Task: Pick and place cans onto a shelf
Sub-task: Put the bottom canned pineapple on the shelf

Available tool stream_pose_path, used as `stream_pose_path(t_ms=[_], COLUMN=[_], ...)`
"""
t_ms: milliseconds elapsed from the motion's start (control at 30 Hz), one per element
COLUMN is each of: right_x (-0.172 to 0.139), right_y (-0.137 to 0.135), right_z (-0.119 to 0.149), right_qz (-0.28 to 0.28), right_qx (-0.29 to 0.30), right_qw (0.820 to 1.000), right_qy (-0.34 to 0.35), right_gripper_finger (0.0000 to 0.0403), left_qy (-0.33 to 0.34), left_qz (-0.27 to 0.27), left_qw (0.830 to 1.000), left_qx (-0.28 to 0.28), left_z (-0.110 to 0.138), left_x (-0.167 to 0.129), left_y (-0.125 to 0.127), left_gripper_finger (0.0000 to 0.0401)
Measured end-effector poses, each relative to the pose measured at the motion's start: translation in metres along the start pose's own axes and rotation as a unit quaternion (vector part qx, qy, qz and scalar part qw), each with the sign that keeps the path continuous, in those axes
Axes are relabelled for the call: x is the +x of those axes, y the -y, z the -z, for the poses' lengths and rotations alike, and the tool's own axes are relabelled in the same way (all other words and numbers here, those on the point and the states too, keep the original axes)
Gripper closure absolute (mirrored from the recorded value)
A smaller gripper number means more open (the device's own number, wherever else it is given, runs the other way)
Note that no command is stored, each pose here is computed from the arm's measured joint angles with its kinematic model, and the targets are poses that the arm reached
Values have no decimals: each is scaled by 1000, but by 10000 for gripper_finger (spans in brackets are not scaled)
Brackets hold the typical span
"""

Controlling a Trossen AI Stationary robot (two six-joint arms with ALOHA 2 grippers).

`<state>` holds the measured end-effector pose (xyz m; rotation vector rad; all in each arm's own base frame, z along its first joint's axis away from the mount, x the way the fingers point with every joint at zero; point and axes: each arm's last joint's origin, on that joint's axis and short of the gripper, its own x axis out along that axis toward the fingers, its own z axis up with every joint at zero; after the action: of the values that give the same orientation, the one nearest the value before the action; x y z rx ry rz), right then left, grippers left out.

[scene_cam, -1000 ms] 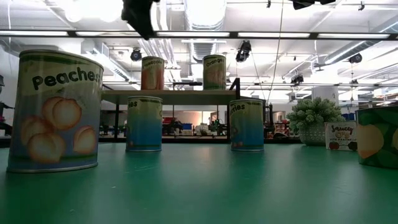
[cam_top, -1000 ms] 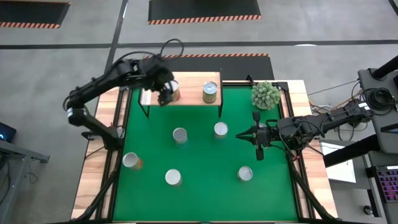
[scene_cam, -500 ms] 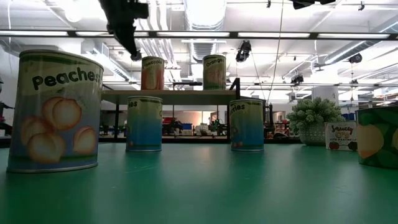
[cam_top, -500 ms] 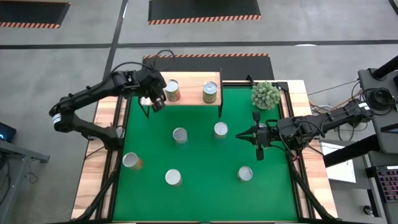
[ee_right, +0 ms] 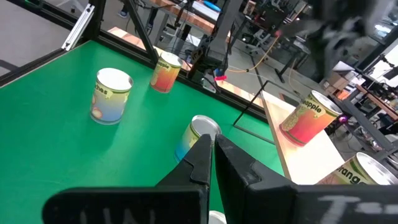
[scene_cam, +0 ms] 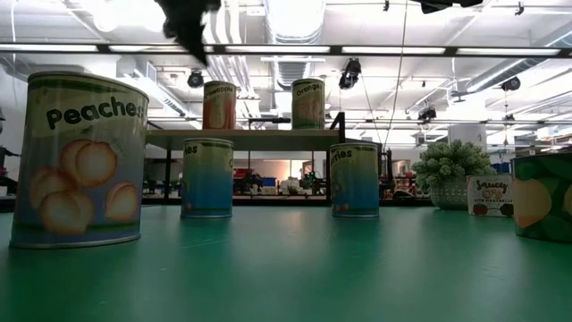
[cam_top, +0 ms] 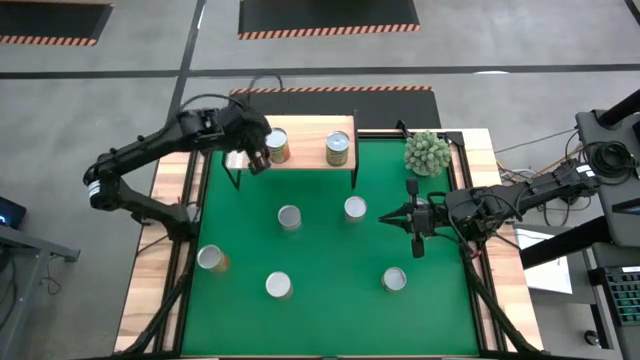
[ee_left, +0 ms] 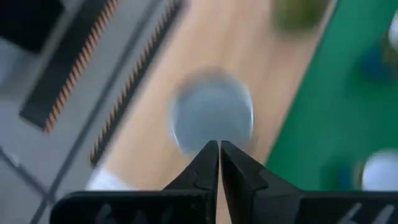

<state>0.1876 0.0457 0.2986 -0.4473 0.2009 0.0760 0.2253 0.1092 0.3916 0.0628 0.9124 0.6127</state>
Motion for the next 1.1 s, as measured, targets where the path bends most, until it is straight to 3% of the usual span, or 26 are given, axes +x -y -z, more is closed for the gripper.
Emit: stream_pose_path(t_ms=[100,200,600,1100], right_x=[0,0,0,0], right_y=[0,0,0,0], right_z=[0,0,1,1], right_qz=[0,0,-1,-1], right_qx=[-1,-1,-1,-1], right_qw=[1000,1000,1000,1000], right_qy=[0,0,-4,-4], right_gripper_finger=[394,394,394,394], left_qy=[56,71,-55,-146], left_qz=[-9,-15,-34,-94], left_qw=[998,997,998,985], left_qx=[-8,-10,21,5], left_z=[-13,-19,-15,6], left_x=[-4,4,62,47], left_y=[-4,-4,7,3], left_gripper_finger=[401,401,401,401])
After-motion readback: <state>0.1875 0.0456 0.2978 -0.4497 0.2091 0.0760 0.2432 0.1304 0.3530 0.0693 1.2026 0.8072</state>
